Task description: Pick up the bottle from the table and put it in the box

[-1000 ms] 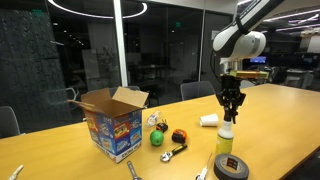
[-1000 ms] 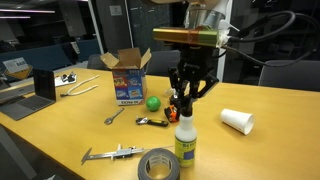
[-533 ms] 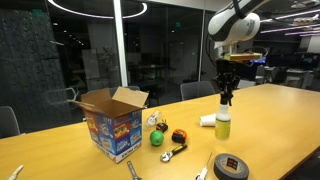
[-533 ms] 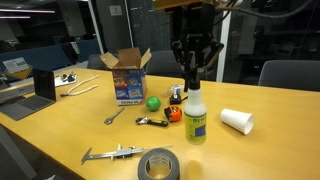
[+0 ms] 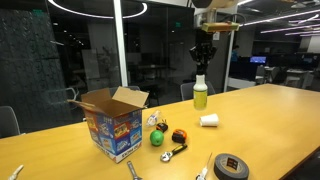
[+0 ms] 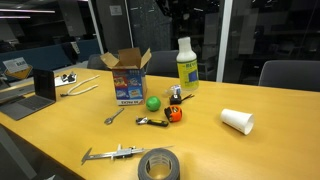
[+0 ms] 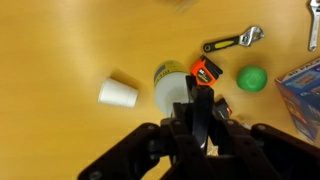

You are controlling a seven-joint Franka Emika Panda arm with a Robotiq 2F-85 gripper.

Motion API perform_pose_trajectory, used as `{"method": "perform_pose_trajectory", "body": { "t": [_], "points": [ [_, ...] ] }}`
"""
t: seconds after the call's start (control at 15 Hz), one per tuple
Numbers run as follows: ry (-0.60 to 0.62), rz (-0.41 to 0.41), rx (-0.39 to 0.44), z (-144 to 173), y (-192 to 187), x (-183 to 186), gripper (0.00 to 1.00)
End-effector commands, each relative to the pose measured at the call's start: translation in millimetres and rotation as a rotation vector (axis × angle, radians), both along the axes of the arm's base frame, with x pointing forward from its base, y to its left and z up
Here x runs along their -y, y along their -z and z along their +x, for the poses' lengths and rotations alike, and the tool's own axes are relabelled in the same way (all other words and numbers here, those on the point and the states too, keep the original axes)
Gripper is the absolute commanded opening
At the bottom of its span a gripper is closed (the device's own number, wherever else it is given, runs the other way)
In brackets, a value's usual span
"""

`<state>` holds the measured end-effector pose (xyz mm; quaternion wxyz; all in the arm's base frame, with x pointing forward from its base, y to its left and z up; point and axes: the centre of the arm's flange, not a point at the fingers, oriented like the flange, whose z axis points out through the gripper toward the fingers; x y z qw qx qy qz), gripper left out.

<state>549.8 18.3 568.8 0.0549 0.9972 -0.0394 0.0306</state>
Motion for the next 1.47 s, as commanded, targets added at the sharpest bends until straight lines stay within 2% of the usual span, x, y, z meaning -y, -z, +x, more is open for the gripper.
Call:
{"method": "perform_pose_trajectory", "body": {
  "t": [0.0, 0.33, 0.53, 0.93, 1.4],
  "points": [
    [-0.033, -0.048, 0.092, 30, -67, -42, 0.20],
    [-0.114, -0.085, 0.178, 38, -122, -102, 0.20],
    [-0.169, -0.066, 0.209, 45, -138, -132, 0.19],
    [-0.252, -0.012, 0.183, 76, -130, -190, 0.19],
    [-0.344, 0.002, 0.149, 99, -114, -262, 0.19]
  ]
}}
